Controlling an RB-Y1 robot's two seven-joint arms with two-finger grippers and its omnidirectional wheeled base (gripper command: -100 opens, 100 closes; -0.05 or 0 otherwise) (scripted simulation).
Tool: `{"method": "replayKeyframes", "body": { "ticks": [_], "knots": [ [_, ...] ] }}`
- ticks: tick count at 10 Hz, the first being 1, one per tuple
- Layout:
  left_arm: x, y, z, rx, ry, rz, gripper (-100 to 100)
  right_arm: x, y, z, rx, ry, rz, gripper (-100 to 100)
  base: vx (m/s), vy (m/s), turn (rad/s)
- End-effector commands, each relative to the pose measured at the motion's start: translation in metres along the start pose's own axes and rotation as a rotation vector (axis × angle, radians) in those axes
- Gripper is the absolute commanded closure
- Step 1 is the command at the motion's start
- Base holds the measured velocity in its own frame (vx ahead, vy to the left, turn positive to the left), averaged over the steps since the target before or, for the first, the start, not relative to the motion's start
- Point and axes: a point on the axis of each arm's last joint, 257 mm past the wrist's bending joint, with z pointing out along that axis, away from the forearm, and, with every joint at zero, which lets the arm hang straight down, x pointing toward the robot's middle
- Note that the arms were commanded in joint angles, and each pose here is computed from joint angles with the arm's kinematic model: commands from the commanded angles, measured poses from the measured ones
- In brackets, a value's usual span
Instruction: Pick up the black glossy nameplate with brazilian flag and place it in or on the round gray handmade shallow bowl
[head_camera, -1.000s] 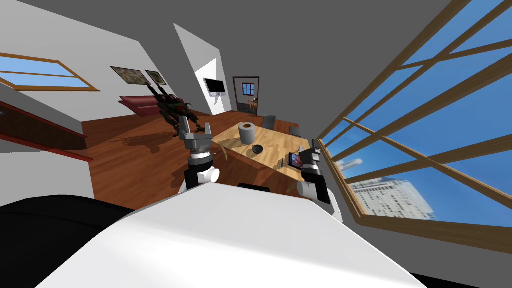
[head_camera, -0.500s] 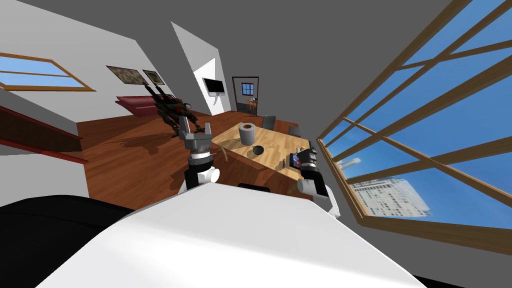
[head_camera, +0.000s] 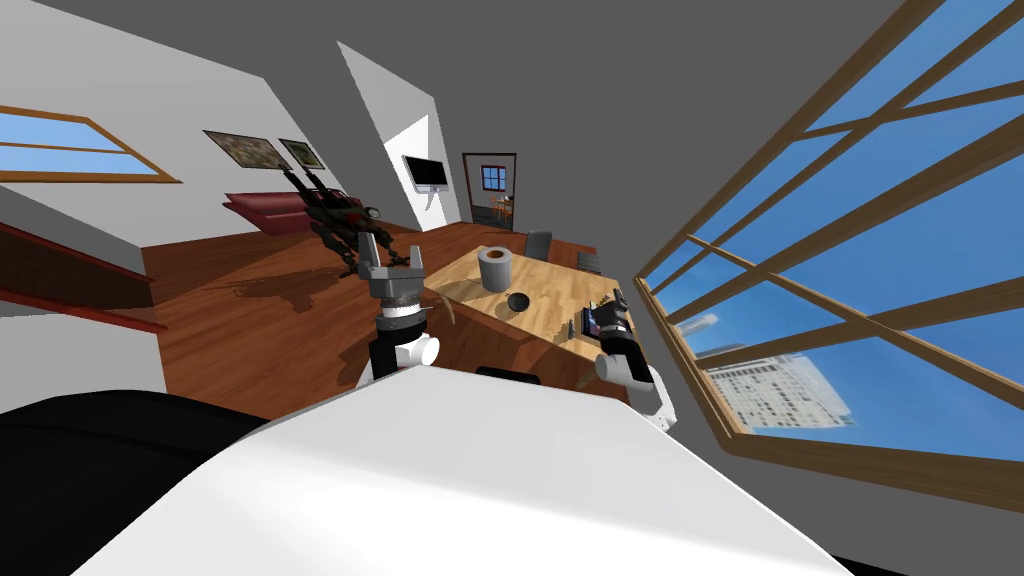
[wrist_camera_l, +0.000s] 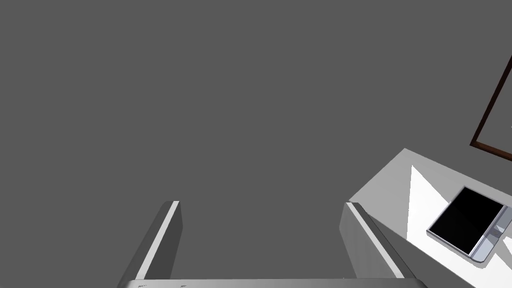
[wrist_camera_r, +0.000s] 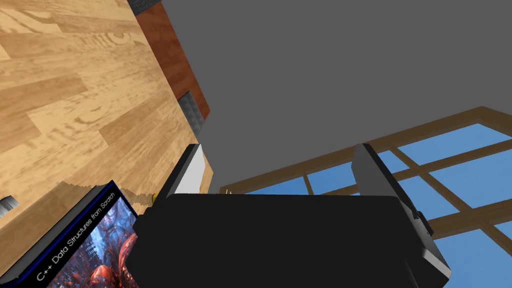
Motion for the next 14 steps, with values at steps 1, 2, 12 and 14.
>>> {"method": "replayKeyframes", "body": {
  "ticks": [1, 2, 12, 14],
  "knots": [
    [0.000, 0.000, 0.000, 0.000, 0.000, 0.000, 0, -0.007, -0.012, 0.004, 0.042, -0.023, 0.032, -100, 0.029, 0.041, -0.021],
    [0.000, 0.000, 0.000, 0.000, 0.000, 0.000, 0, -0.018, -0.025, 0.009, 0.081, -0.048, 0.079, -100, 0.033, 0.050, -0.026],
    [0.000, 0.000, 0.000, 0.000, 0.000, 0.000, 0, -0.089, -0.107, 0.018, 0.340, -0.266, 0.341, -100, 0.033, 0.047, -0.024],
    [0.000, 0.000, 0.000, 0.000, 0.000, 0.000, 0, -0.104, -0.122, 0.016, 0.385, -0.320, 0.394, -100, 0.030, 0.046, -0.021]
  ]
}}
